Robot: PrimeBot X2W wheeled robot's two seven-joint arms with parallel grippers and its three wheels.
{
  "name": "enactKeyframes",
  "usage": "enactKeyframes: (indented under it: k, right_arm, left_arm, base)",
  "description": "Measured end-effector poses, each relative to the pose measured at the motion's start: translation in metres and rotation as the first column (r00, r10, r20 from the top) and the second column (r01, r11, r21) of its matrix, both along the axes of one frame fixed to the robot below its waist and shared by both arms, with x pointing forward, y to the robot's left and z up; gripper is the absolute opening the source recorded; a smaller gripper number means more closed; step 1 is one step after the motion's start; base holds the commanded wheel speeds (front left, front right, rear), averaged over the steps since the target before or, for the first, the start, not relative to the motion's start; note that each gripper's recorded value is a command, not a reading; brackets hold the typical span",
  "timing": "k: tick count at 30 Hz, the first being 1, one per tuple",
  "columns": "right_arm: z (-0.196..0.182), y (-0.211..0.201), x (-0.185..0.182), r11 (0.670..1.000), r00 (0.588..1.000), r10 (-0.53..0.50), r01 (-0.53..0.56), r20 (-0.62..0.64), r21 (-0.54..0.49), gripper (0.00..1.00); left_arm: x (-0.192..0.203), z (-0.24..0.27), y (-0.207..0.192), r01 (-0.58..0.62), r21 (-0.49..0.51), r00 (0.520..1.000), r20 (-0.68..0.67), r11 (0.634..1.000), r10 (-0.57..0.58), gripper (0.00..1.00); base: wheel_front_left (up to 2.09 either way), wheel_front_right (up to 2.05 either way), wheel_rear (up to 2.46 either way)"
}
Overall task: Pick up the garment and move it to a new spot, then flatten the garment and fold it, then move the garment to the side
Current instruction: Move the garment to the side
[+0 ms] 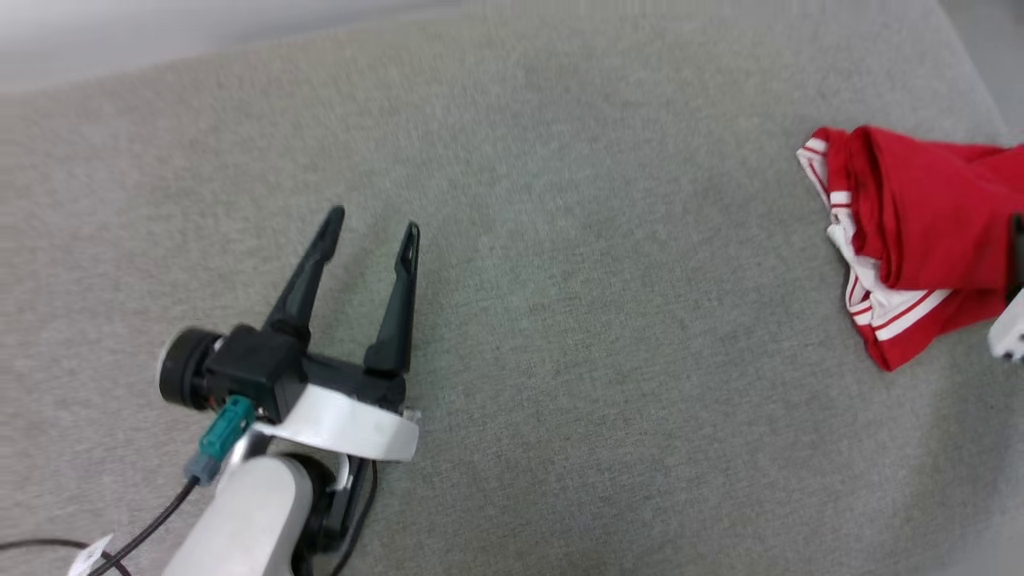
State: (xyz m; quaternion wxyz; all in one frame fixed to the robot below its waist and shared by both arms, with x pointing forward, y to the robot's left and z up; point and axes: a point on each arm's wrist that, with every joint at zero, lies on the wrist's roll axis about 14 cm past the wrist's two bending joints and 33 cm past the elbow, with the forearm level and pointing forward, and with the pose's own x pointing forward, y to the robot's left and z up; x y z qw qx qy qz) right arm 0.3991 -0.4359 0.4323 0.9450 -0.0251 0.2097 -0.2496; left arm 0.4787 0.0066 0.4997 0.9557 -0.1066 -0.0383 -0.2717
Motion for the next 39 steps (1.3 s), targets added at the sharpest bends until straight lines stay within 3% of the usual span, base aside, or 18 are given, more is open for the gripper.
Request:
enactKeyframes:
  k: [10, 17, 23, 30, 33, 39]
  right_arm:
    - [0.009, 0.076, -0.029, 0.988, 0.983, 0.120, -0.132, 0.138, 0.083, 1.00]
    - [0.027, 0.155, -0.027, 0.950, 0.937, 0.234, -0.276, 0.259, 0.142, 1.00]
    - [0.062, 0.214, -0.022, 0.895, 0.855, 0.382, -0.437, 0.352, 0.090, 1.00]
    - [0.105, 0.244, -0.031, 0.855, 0.764, 0.474, -0.518, 0.439, -0.021, 1.00]
    - [0.115, 0.248, -0.039, 0.850, 0.745, 0.490, -0.525, 0.452, -0.056, 1.00]
    - [0.115, 0.249, -0.052, 0.848, 0.749, 0.496, -0.528, 0.439, -0.057, 1.00]
  left_arm:
    - [-0.048, 0.011, 0.034, -0.116, 0.018, 0.992, -0.043, 0.993, 0.117, 1.00]
    - [-0.074, 0.010, 0.082, -0.252, 0.041, 0.966, -0.056, 0.967, 0.254, 1.00]
    - [-0.093, 0.014, 0.131, -0.382, 0.076, 0.922, -0.032, 0.921, 0.386, 1.00]
    - [-0.108, 0.026, 0.175, -0.488, 0.100, 0.872, 0.022, 0.867, 0.489, 1.00]
    - [-0.113, 0.024, 0.178, -0.492, 0.105, 0.870, 0.020, 0.865, 0.492, 1.00]
    - [-0.112, 0.019, 0.178, -0.490, 0.105, 0.871, 0.008, 0.865, 0.492, 1.00]
  base:
    - [0.00, 0.00, 0.00]
    - [0.00, 0.00, 0.00]
    - [0.00, 0.00, 0.00]
    - [0.00, 0.00, 0.00]
    - [0.00, 0.00, 0.00]
    - [0.00, 0.00, 0.00]
